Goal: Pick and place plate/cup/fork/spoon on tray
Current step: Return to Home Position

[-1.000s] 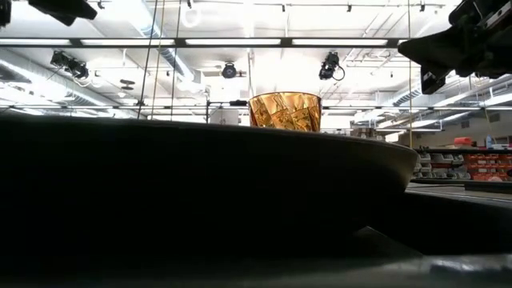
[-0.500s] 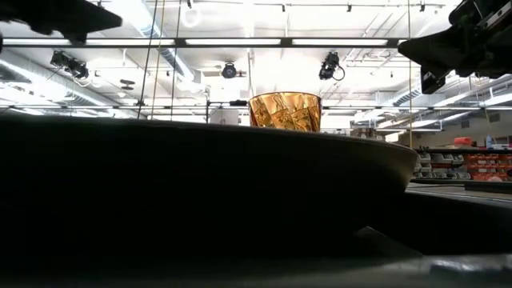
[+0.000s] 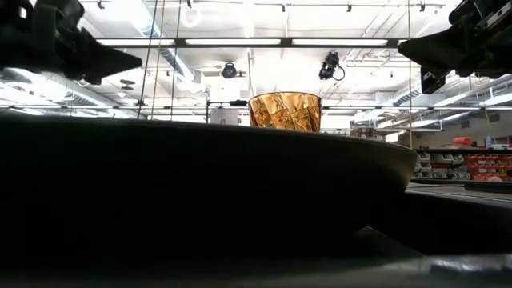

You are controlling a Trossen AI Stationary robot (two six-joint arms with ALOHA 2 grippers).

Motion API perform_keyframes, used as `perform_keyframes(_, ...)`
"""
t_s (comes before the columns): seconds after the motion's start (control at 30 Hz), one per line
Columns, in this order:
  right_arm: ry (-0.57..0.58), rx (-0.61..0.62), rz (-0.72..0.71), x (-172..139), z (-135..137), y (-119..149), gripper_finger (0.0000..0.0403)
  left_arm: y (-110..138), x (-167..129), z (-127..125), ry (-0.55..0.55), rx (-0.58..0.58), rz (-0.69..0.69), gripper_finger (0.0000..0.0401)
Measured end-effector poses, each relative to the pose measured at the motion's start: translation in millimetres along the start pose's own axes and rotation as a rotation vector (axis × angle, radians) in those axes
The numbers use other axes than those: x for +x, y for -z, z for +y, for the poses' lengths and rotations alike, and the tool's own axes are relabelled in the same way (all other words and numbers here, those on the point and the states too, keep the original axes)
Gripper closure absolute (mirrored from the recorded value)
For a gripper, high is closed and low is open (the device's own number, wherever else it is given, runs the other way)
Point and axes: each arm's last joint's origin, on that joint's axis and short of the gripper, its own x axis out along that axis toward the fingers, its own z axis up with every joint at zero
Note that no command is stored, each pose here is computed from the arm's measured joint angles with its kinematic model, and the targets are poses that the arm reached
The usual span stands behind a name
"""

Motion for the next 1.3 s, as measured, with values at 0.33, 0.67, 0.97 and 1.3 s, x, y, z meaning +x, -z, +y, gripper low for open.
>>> perform_keyframes(0.33,0.0,0.0,0.0,0.0,0.0,0.0,0.038,4.2,-1.4,11.6,-0.052,-0.009,0.04,0.0397)
perform_keyframes(0.67,0.0,0.0,0.0,0.0,0.0,0.0,0.038,1.1,-4.8,32.7,-0.08,0.01,-0.007,0.0397)
perform_keyframes(0.97,0.0,0.0,0.0,0.0,0.0,0.0,0.038,14.1,-5.7,30.3,0.041,-0.007,0.05,0.0397)
perform_keyframes(1.3,0.0,0.0,0.0,0.0,0.0,0.0,0.038,19.6,-6.3,28.3,0.097,-0.005,0.1,0.0397)
